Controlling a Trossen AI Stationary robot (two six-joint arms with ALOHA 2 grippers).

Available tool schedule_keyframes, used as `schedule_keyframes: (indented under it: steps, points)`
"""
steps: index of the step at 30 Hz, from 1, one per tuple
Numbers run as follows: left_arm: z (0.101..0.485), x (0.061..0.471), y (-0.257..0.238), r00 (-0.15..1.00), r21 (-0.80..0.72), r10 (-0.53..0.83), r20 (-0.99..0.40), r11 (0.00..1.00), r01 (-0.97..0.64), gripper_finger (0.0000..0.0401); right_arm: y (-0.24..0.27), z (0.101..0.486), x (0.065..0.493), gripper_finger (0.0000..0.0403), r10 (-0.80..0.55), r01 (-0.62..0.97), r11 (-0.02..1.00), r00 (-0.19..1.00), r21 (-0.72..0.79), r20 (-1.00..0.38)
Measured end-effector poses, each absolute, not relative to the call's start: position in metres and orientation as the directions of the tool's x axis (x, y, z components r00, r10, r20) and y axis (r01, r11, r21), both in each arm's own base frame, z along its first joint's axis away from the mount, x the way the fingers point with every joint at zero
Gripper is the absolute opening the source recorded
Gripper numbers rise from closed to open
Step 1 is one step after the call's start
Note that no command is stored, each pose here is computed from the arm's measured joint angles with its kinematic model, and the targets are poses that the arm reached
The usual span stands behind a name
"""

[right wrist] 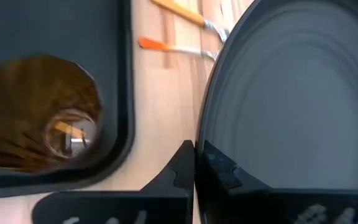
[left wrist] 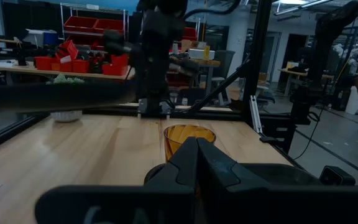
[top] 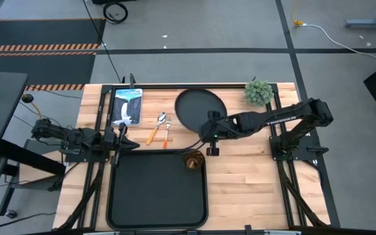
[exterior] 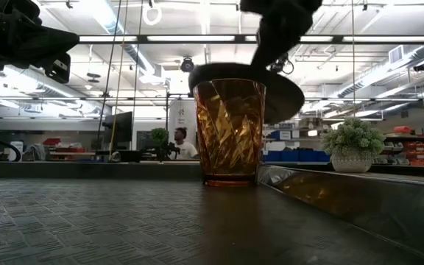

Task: Pick and place plate/cup/fork/spoon on tray
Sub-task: Put the black plate on the black serving tray below the orange glass

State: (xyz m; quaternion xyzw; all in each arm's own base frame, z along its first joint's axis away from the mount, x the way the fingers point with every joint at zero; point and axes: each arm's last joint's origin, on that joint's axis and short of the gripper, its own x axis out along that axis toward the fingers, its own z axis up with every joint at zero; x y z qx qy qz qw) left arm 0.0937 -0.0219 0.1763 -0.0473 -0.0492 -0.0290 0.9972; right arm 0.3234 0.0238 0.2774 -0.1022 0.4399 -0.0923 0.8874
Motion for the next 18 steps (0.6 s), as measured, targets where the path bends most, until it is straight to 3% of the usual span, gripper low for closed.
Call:
schedule_keyframes:
  steps: [11,18]
  points:
    - [0.176,0.094,-0.022,0.993,-0.092,-0.054,0.101,0.994,0.063,0.0009,0.056,0.297,0.328,0.0011,-0.194,-0.026,0.956,0.693,-0.293,-0.694]
    - [0.176,0.094,-0.022,0.993,-0.092,-0.053,0.101,0.994,0.063,0.0009,0.091,0.303,0.327,0.0011,-0.062,-0.212,0.915,0.766,-0.343,-0.64]
